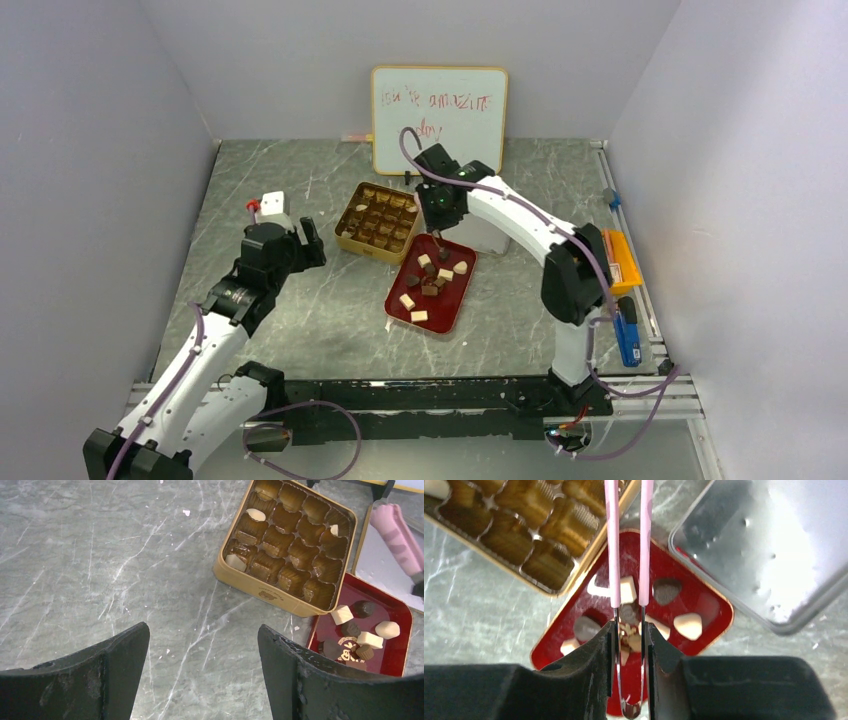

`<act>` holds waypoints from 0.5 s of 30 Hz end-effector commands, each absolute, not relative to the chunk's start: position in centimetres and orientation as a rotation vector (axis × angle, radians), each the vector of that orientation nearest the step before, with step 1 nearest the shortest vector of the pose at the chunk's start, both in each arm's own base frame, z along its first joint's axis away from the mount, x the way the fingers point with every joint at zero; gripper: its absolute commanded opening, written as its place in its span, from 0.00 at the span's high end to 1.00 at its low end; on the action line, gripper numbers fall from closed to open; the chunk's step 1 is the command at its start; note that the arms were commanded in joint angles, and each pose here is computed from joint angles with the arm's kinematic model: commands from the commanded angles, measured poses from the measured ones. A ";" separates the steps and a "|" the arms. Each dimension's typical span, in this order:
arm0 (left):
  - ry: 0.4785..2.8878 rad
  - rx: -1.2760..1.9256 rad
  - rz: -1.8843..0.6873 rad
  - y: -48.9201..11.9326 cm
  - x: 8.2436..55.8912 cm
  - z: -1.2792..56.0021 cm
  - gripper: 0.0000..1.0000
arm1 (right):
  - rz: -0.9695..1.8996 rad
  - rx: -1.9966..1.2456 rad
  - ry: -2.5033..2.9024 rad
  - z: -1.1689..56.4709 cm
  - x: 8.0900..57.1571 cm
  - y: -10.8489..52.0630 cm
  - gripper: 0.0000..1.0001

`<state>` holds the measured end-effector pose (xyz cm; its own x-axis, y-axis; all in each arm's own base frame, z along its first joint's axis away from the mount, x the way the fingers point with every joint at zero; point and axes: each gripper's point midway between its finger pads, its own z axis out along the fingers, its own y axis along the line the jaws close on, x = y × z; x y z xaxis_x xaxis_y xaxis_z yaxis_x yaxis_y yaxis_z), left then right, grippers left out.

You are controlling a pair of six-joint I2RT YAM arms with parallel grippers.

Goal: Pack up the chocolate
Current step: Place the fake chocolate in the packing box, then pick up the fake chocolate from the plate.

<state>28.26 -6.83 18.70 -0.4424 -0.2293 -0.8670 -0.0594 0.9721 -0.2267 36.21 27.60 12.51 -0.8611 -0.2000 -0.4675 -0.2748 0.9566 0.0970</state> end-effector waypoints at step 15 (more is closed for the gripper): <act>1.970 -0.180 -0.255 -8.1 29.0 21.4 0.17 | 0.453 -0.640 2.658 16.5 17.2 25.9 0.73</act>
<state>28.42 -7.33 19.13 -0.4435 -0.2252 -0.8675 -0.0437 0.9722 -0.2300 20.47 26.29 15.65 -0.8169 -0.3630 -0.4481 -0.4738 0.8655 0.1626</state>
